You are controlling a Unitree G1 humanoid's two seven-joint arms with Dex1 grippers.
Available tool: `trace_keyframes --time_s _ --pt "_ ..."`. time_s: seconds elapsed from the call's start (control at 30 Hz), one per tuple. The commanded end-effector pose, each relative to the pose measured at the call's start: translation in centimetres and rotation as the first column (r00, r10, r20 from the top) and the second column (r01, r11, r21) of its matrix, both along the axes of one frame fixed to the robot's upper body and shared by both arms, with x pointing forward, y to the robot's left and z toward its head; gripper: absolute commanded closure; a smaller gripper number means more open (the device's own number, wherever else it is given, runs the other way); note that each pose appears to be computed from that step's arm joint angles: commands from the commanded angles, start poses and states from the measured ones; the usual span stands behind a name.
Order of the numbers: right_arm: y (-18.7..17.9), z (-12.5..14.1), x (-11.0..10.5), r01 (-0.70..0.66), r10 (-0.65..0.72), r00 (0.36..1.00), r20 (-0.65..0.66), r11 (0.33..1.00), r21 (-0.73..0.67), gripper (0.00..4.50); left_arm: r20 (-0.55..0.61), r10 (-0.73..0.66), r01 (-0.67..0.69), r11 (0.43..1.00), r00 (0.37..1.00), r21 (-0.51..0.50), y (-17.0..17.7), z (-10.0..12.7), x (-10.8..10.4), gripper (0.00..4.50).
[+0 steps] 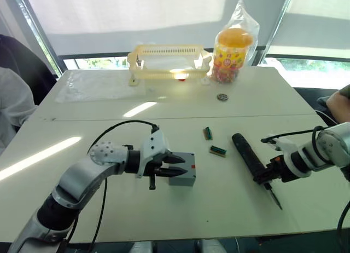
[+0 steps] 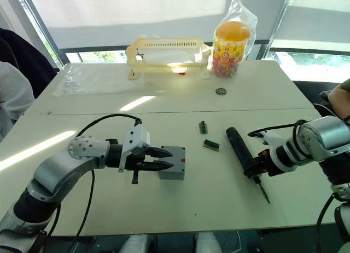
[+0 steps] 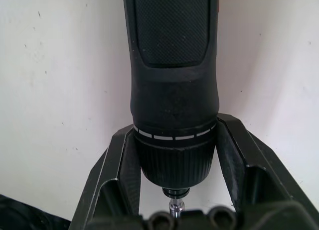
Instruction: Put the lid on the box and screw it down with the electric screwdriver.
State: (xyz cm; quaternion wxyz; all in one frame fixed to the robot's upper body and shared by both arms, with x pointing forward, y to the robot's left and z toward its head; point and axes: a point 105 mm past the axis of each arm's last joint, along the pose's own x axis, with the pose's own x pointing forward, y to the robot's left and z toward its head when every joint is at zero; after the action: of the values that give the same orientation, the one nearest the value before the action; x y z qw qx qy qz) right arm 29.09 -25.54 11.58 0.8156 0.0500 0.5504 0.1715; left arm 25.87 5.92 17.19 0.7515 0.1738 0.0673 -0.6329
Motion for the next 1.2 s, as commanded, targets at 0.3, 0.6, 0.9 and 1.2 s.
trace_keyframes --time_s 0.3,0.6,0.9,1.2 --pt "-1.0 12.9 2.1 0.299 -0.304 0.587 0.750 0.943 0.148 2.78 -0.021 0.058 -0.059 0.997 0.998 -0.058 2.8 2.3 2.8 3.17" --pt "10.5 15.9 1.2 -0.187 -0.201 0.239 0.950 0.951 0.248 2.78 -0.072 0.010 -0.011 1.000 0.997 -0.008 1.9 1.4 4.0 3.17" --pt "14.6 13.6 -0.2 -0.328 -0.228 0.129 0.965 0.909 0.259 2.78 -0.044 0.014 -0.012 0.999 0.999 0.043 0.1 0.1 3.9 3.17" --pt "15.8 11.1 -1.0 -0.359 -0.189 0.138 0.972 0.905 0.227 2.78 -0.038 0.016 -0.011 0.992 0.999 0.124 0.0 -2.5 3.8 3.17"
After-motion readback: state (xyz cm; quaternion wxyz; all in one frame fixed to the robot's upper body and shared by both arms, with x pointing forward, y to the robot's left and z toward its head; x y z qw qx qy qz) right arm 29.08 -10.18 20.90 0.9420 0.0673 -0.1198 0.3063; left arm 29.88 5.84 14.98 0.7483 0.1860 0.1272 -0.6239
